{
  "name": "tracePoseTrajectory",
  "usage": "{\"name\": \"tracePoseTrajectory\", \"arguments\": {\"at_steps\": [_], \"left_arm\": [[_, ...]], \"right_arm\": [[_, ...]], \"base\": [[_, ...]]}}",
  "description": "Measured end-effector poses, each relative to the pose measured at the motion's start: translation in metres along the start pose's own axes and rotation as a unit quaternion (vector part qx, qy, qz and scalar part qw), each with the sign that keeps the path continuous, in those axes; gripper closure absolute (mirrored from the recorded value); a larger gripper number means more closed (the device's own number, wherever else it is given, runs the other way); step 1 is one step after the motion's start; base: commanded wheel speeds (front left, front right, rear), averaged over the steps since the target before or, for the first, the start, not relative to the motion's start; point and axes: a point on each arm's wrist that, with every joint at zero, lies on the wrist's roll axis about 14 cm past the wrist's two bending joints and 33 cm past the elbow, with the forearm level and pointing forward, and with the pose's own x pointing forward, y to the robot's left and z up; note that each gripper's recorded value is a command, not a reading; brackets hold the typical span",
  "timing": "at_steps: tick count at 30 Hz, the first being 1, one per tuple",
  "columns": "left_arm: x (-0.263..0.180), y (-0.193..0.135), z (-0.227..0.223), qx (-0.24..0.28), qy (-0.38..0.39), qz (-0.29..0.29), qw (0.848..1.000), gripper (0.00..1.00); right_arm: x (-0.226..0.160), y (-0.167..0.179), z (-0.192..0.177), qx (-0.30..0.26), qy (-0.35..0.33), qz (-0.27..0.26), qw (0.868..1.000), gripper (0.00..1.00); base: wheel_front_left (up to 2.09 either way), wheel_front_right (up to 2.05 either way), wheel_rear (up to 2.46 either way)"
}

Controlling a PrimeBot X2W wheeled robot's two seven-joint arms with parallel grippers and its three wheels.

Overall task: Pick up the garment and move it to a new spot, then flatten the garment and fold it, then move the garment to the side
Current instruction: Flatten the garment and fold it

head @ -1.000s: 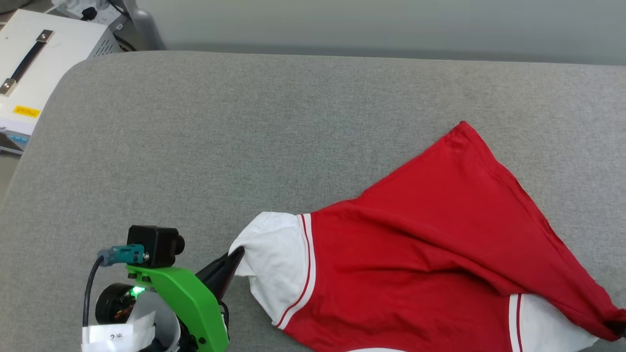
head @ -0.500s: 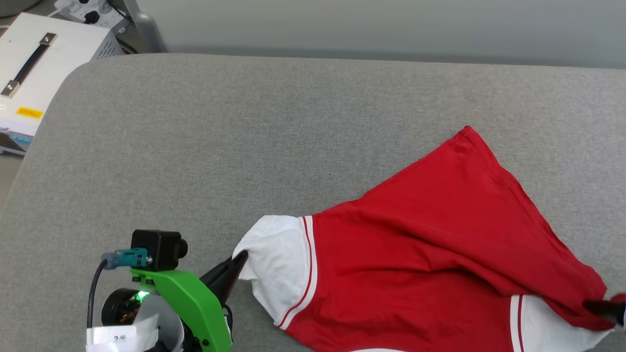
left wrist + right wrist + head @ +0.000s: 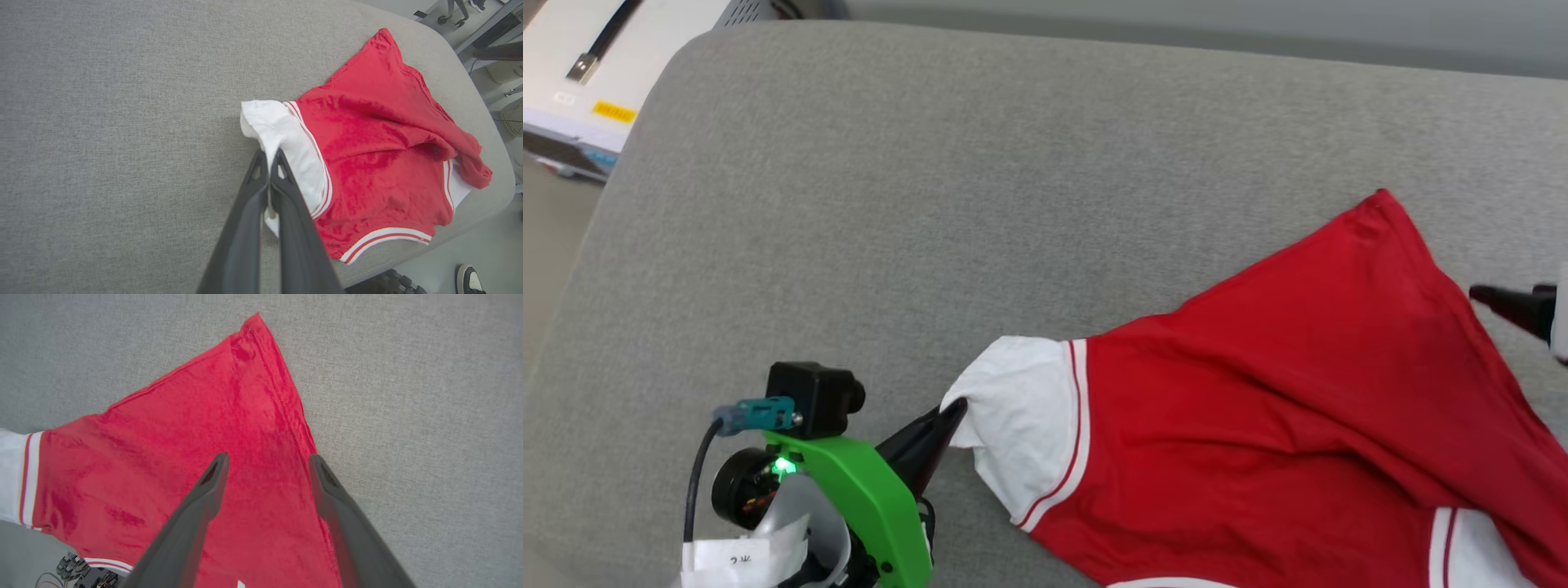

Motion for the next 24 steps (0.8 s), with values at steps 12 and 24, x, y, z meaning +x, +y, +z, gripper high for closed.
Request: {"name": "tracePoseTrajectory", "arguments": {"at_steps": [12, 24], "left_arm": [[0.005, 0.017, -0.008, -0.001, 0.011, 0.024, 1.0, 1.0], [0.004, 0.032, -0.026, -0.014, 0.036, 0.045, 0.998, 1.0]], "right_arm": [[0.079, 0.007, 0.027, -0.045, 0.07, -0.008, 0.996, 0.0], [0.139, 0.02, 0.013, -0.081, 0.129, 0.001, 0.988, 0.0]], "base": [[0.0, 0.0, 0.0], [0.0, 0.0, 0.0]]}}
